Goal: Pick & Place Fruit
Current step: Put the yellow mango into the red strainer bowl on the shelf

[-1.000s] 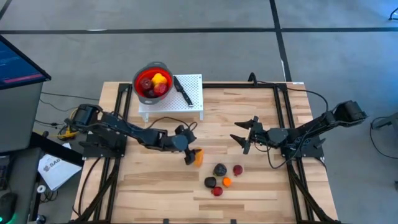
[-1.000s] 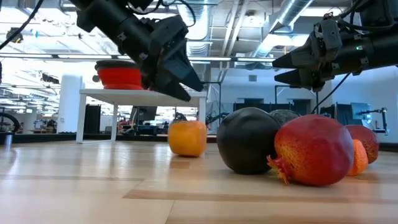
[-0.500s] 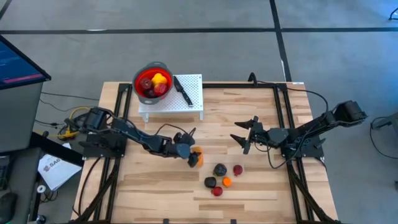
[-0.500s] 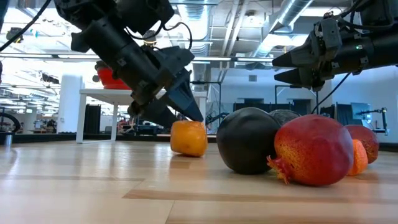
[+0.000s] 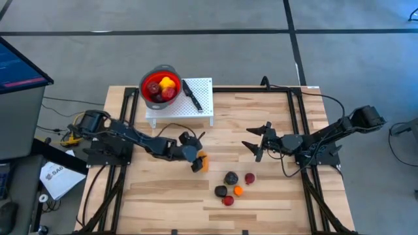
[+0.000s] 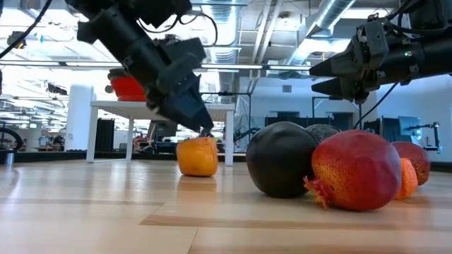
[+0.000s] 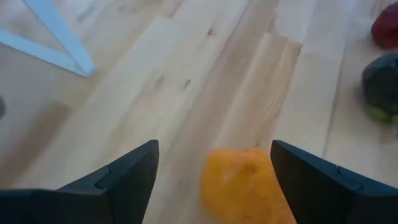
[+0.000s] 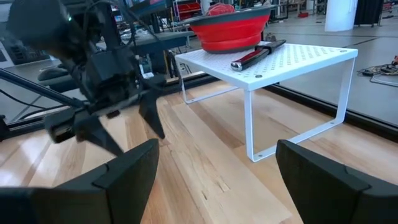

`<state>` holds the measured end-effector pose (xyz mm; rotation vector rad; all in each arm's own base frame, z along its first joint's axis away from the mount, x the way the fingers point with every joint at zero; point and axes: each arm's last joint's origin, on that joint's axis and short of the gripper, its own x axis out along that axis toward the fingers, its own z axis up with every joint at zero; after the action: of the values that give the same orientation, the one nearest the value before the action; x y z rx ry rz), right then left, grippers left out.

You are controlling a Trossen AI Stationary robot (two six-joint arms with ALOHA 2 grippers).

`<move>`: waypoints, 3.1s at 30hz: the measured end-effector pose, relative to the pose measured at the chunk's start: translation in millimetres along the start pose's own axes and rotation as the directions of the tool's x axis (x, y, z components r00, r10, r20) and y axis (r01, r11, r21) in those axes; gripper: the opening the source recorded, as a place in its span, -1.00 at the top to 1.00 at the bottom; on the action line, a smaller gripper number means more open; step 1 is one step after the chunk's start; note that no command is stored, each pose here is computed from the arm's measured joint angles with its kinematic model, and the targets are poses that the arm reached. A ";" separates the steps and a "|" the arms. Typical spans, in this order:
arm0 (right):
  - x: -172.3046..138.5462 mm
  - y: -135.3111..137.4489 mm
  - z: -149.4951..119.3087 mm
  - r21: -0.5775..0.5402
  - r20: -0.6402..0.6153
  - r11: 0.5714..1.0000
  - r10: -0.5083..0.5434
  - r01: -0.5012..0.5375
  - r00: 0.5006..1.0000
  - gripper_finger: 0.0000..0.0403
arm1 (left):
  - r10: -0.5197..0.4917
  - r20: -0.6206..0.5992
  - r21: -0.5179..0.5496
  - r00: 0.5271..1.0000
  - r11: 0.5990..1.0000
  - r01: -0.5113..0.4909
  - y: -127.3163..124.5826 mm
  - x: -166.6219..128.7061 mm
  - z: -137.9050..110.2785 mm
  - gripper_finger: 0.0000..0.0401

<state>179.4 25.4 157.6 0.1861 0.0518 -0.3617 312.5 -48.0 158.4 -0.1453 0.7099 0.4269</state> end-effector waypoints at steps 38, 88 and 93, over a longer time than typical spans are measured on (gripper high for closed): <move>0.0 0.3 0.9 0.014 0.007 1.000 0.007 -0.007 1.000 -0.58 | -0.327 -0.190 0.627 0.926 0.685 0.370 15.4 31.2 -3.8 -0.50; 0.0 0.2 0.8 0.021 0.006 1.000 0.006 -0.007 1.000 -0.58 | -0.008 -0.415 0.426 0.910 0.882 0.202 48.8 -9.0 -30.9 -0.38; 0.0 0.2 0.8 0.014 0.007 1.000 0.007 -0.007 1.000 -0.58 | 0.015 -0.418 0.340 0.908 0.930 0.141 51.1 -8.4 -36.2 -0.44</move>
<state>179.5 25.4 158.4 0.1984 0.0421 -0.3561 263.3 -14.4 137.4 0.0966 1.1902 0.1927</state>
